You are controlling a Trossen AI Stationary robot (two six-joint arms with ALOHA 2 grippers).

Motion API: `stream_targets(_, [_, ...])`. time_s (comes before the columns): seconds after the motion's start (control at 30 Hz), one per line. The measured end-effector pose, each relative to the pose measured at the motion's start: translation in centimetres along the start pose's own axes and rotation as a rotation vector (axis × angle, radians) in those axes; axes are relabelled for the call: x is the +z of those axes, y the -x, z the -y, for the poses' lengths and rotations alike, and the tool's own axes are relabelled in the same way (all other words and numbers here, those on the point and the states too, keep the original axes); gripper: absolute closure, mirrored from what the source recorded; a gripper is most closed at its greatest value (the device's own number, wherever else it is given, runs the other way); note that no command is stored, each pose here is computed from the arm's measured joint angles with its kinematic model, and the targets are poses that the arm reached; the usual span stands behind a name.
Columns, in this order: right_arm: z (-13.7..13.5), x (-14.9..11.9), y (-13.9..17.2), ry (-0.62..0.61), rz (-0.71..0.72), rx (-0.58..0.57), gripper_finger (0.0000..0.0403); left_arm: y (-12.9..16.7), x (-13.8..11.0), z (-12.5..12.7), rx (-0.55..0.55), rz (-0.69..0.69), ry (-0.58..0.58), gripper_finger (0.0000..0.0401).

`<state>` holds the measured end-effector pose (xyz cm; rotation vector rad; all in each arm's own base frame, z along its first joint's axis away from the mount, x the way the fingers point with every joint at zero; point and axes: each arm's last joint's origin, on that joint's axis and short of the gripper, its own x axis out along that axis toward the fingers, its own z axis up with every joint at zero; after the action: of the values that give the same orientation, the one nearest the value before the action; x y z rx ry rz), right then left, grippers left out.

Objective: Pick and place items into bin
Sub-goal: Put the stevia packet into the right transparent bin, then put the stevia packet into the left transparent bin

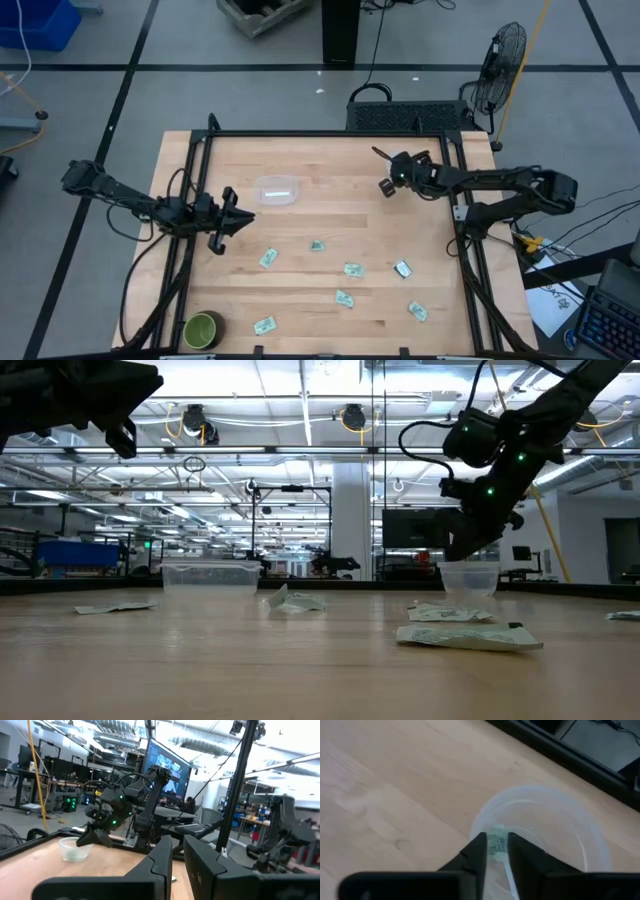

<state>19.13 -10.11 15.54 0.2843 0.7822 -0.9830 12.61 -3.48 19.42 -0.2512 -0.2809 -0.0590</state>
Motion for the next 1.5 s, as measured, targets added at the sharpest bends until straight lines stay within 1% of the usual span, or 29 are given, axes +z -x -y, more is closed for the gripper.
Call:
stream_targets(0.1, [-0.2, -0.3, -0.1, -0.012, 0.03, 0.017, 0.0287, 0.0, 0.1, 0.0, -0.002, 0.01, 0.034, 0.035])
stream_targets(0.17, [-0.4, -0.5, -0.1, -0.007, 0.041, 0.029, 0.0264, 0.0, 0.1, 0.0, -0.002, 0.01, 0.038, 0.035])
stream_targets(0.3, [-1.3, -1.1, 0.3, 0.025, 0.045, 0.093, 0.0234, 0.0, 0.1, 0.0, -0.007, 0.007, 0.062, 0.035])
stream_targets(0.43, [-2.4, -1.4, 1.1, 0.097, 0.076, 0.116, 0.0228, 0.0, -0.1, 0.1, -0.017, -0.008, 0.031, 0.035])
stream_targets(0.57, [-3.0, -1.5, 2.2, 0.138, 0.12, 0.131, 0.0235, -0.3, -0.3, 0.4, -0.027, -0.033, -0.002, 0.035])
stream_targets(0.63, [-3.1, -1.3, 2.8, 0.144, 0.152, 0.133, 0.0239, -0.8, 0.1, 0.7, -0.038, -0.035, -0.01, 0.035])
stream_targets(0.7, [-3.3, -1.2, 3.5, 0.154, 0.18, 0.161, 0.0242, -1.5, 0.4, 1.3, -0.078, -0.053, -0.03, 0.035])
stream_targets(0.77, [-3.6, -1.2, 4.3, 0.156, 0.207, 0.196, 0.0242, -2.3, 0.4, 1.9, -0.103, -0.091, -0.053, 0.035])
stream_targets(0.83, [-4.0, -1.3, 5.2, 0.165, 0.233, 0.24, 0.0242, -3.5, 0.2, 2.4, -0.101, -0.151, -0.08, 0.035])
stream_targets(1.0, [-5.6, -1.8, 8.0, 0.187, 0.325, 0.395, 0.0243, -7.2, -1.1, 3.8, -0.021, -0.331, -0.172, 0.035])
stream_targets(1.1, [-6.5, -2.1, 9.8, 0.189, 0.384, 0.501, 0.0243, -9.3, -2.2, 4.3, 0.057, -0.451, -0.234, 0.0348])
stream_targets(1.17, [-7.0, -2.5, 11.1, 0.191, 0.418, 0.575, 0.0243, -10.4, -3.0, 4.3, 0.118, -0.52, -0.254, 0.034])
stream_targets(1.23, [-7.5, -3.0, 12.4, 0.201, 0.449, 0.651, 0.0243, -11.4, -3.6, 4.1, 0.169, -0.561, -0.225, 0.0322])
stream_targets(1.3, [-8.0, -3.4, 13.6, 0.208, 0.481, 0.723, 0.0243, -12.3, -4.2, 3.7, 0.223, -0.586, -0.17, 0.0298])
stream_targets(1.4, [-8.7, -4.3, 15.3, 0.241, 0.524, 0.818, 0.0243, -13.5, -4.9, 3.0, 0.259, -0.628, -0.086, 0.0257])
stream_targets(1.5, [-9.4, -5.2, 16.8, 0.274, 0.568, 0.887, 0.0243, -14.1, -6.0, 1.8, 0.299, -0.695, -0.014, 0.0225])
